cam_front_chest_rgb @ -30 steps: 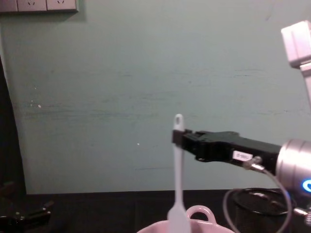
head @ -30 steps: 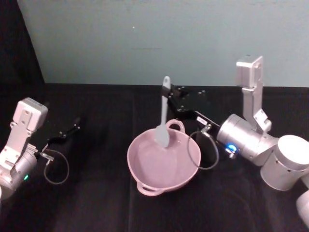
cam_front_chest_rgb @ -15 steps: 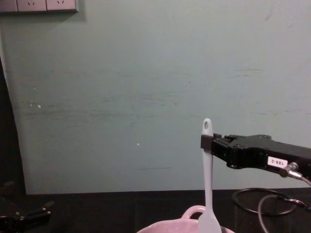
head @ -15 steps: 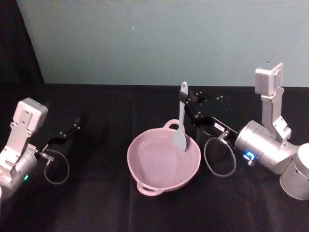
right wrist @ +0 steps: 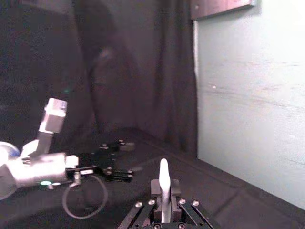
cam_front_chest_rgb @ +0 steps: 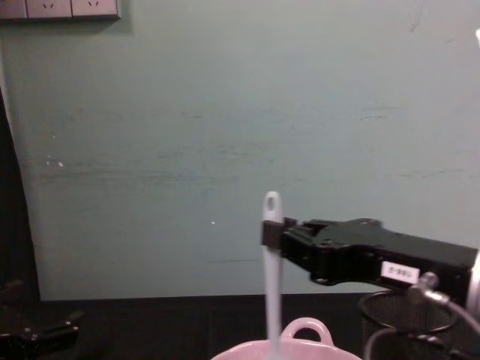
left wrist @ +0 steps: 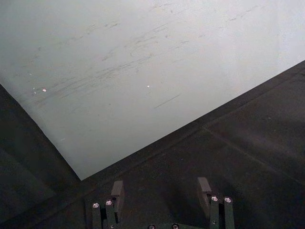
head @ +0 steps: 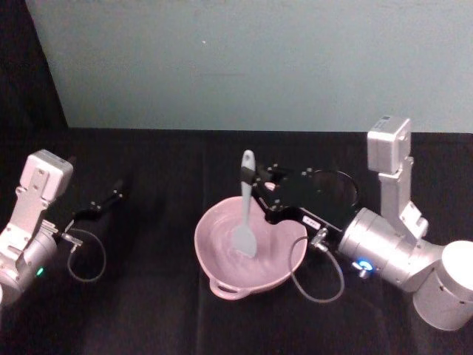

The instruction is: Use the one hand to pick up the spoon and stir the clear water in the bowl.

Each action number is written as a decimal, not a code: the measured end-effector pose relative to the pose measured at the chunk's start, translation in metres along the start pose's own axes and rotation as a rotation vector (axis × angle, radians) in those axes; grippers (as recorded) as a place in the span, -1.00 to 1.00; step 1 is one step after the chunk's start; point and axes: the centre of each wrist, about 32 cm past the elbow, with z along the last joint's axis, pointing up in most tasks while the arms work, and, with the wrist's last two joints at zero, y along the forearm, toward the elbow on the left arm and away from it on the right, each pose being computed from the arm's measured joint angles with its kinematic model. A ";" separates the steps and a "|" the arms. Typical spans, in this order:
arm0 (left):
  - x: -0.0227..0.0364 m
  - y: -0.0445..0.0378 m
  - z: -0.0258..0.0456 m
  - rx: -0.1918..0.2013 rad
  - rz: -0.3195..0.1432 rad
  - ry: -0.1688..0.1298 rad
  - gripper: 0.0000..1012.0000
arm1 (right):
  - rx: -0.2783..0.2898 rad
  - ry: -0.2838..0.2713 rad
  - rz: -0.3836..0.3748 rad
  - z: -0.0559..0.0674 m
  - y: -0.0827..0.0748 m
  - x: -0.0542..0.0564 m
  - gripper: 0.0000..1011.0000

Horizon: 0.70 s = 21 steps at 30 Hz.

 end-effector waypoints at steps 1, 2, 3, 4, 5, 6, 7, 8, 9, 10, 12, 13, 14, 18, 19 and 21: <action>0.0000 0.0000 0.0000 0.000 0.000 0.000 0.99 | 0.002 0.004 0.006 0.000 0.001 -0.001 -0.77; 0.0000 0.0000 0.0000 0.000 0.000 0.000 0.99 | 0.006 0.011 0.018 -0.001 0.004 -0.005 -0.77; 0.0000 0.0000 0.0000 0.000 0.000 0.000 0.99 | 0.006 0.011 0.018 -0.001 0.004 -0.005 -0.77; 0.0000 0.0000 0.0000 0.000 0.000 0.000 0.99 | 0.008 0.016 0.025 -0.002 0.007 -0.006 -0.77; 0.0000 0.0000 0.0000 0.000 0.000 0.000 0.99 | 0.009 0.018 0.028 -0.003 0.009 -0.007 -0.77; 0.0000 0.0000 0.0000 0.000 0.000 0.000 0.99 | 0.010 0.021 0.030 -0.003 0.011 -0.007 -0.77; 0.0000 0.0000 0.0000 0.000 0.000 0.000 0.99 | 0.012 0.025 0.032 -0.004 0.014 -0.006 -0.77; 0.0000 0.0000 0.0000 0.000 0.000 0.000 0.99 | 0.012 0.025 0.032 -0.004 0.014 -0.006 -0.77; 0.0000 0.0000 0.0000 0.000 0.000 0.000 0.99 | 0.013 0.031 0.031 -0.006 0.017 -0.005 -0.77; 0.0000 0.0000 0.0000 0.000 0.000 0.000 0.99 | 0.013 0.040 0.026 -0.008 0.021 -0.003 -0.77; 0.0000 0.0000 0.0000 0.000 0.000 0.000 0.99 | 0.013 0.046 0.018 -0.010 0.024 0.000 -0.77; 0.0000 0.0000 0.0000 0.000 0.000 0.000 0.99 | 0.012 0.048 0.015 -0.010 0.025 0.002 -0.77; 0.0000 0.0000 0.0000 0.000 0.000 0.000 0.99 | 0.012 0.052 0.005 -0.012 0.027 0.005 -0.77; 0.0000 0.0000 0.0000 0.000 0.000 0.000 0.99 | 0.009 0.054 -0.040 -0.015 0.030 0.016 -0.77; 0.0000 0.0000 0.0000 0.000 0.000 0.000 0.99 | 0.008 0.053 -0.062 -0.015 0.029 0.021 -0.77; 0.0000 0.0000 0.0000 0.000 0.000 0.000 0.99 | 0.007 0.051 -0.080 -0.015 0.028 0.025 -0.77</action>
